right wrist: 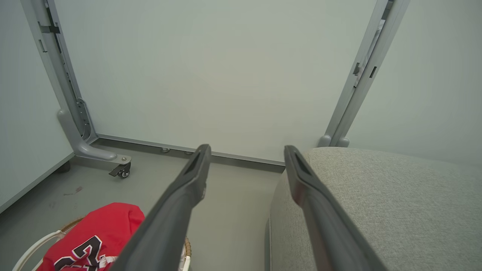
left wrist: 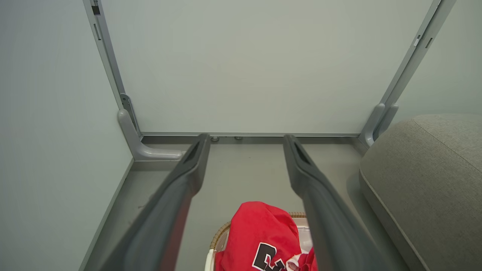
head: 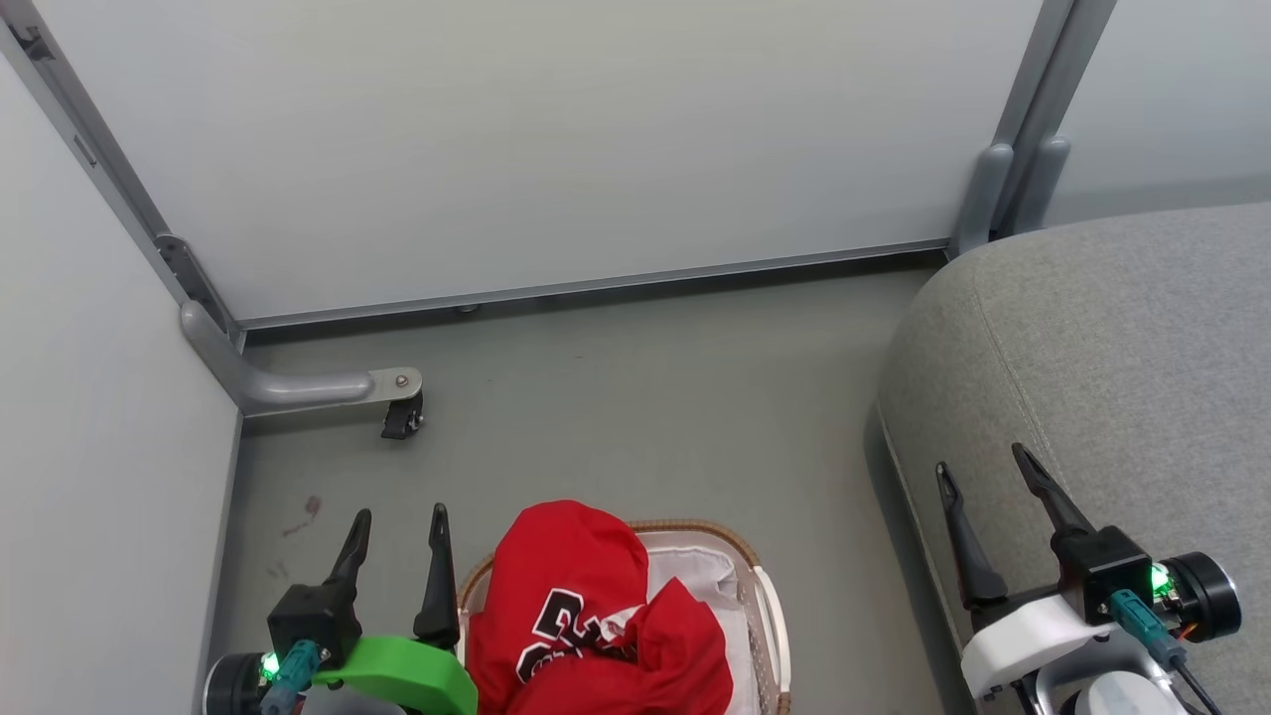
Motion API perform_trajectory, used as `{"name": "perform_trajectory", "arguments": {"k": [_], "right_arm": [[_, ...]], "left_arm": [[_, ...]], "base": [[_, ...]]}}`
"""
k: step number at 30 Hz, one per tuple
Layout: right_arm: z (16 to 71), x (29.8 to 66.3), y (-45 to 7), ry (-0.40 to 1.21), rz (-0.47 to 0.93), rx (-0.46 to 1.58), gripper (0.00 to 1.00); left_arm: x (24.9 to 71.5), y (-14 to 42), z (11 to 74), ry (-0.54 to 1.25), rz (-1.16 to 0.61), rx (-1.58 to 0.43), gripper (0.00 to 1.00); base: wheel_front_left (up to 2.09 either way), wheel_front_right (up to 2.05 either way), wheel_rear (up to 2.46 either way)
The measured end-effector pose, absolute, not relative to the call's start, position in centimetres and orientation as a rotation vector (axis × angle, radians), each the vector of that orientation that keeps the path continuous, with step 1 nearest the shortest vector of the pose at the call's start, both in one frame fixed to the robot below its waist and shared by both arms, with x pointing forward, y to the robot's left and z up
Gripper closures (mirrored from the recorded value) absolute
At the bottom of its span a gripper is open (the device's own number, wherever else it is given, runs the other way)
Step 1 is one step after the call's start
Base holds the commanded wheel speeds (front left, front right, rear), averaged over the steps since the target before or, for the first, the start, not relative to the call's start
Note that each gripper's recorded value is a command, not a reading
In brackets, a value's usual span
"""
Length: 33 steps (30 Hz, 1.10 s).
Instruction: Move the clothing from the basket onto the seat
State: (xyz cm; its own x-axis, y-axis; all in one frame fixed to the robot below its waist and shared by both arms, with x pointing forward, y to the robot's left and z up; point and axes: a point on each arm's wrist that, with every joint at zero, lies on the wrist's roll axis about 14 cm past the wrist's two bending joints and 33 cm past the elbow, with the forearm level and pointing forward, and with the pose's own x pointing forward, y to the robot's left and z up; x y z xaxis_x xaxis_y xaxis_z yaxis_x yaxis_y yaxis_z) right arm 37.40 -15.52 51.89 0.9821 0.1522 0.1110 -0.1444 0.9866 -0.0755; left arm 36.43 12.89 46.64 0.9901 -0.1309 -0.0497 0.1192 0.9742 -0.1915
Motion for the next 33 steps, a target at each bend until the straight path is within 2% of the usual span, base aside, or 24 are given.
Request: {"name": "perform_trajectory", "arguments": {"k": [22, 33], "right_arm": [[51.7, 37.5, -15.9, -0.11, 0.137, -0.065, 0.0], [51.9, 40.2, -16.8, -0.122, 0.112, -0.059, 0.0]], "left_arm": [[36.5, 12.7, 45.9, 0.085, -0.133, -0.181, 0.0], [39.3, 8.0, 43.2, 0.172, -0.325, -0.096, 0.0]], "base": [[0.0, 0.0, 0.0], [0.0, 0.0, 0.0]]}}
